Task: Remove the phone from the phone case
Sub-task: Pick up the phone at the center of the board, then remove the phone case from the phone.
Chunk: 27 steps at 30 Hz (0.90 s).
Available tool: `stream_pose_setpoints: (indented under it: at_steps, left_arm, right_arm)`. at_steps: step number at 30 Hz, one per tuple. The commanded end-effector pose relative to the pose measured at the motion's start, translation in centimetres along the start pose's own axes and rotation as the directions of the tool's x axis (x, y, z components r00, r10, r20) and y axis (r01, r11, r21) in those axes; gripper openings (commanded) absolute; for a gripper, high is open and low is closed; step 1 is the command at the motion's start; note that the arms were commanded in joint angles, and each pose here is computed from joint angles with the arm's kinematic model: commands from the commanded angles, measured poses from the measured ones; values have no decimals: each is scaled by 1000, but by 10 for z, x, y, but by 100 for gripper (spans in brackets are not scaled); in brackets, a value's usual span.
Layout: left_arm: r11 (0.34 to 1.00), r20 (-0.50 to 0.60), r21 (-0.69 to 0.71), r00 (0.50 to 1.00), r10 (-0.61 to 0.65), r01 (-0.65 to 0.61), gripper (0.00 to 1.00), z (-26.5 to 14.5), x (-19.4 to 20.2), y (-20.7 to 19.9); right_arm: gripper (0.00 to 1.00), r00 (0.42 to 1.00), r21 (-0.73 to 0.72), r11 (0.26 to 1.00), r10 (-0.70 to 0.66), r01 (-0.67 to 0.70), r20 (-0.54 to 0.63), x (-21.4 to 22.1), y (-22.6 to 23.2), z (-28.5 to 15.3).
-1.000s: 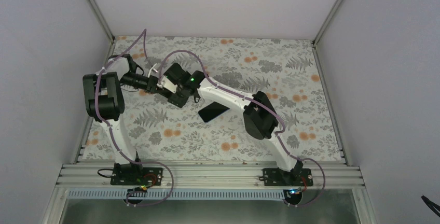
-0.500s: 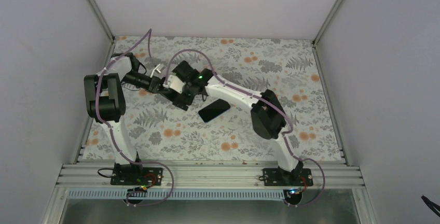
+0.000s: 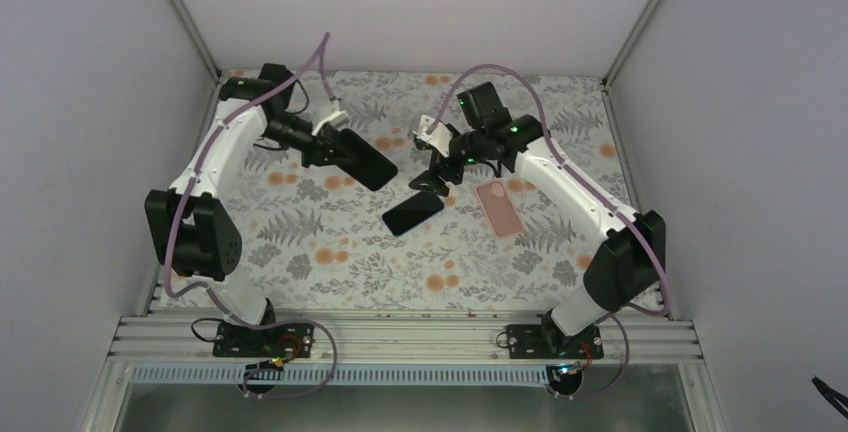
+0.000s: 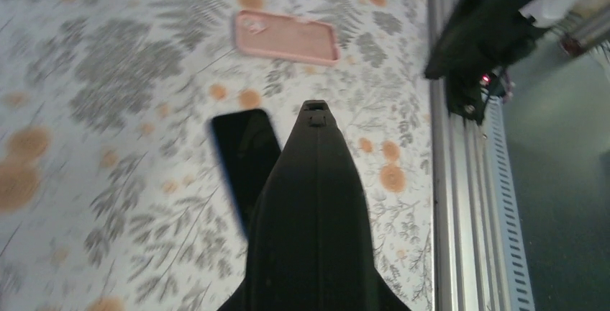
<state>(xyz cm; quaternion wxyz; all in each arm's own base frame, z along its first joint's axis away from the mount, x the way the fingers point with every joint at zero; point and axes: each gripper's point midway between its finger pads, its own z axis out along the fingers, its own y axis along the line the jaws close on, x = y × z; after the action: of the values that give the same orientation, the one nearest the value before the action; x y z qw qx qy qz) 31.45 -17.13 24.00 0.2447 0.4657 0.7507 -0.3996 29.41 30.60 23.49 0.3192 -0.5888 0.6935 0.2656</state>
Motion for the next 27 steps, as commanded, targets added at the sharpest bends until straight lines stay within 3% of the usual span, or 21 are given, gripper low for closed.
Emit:
stream_pose_setpoints:
  at_steps: [1,15,27]
  left_arm:
    - [983,41,44,983,177,-179,2,3,-27,-39]
    - [961,20,111,967,253,-253,2,20,-31,-82]
    - [963,-37,117,968,248,-242,2,29,-23,-86]
  right_arm:
    - [100,992,-38,994,-98,101,82,-2,11,-4]
    - [99,998,-94,995,-28,33,53,22,1,10]
    - [98,998,-155,988,-15,24,55,19,6,7]
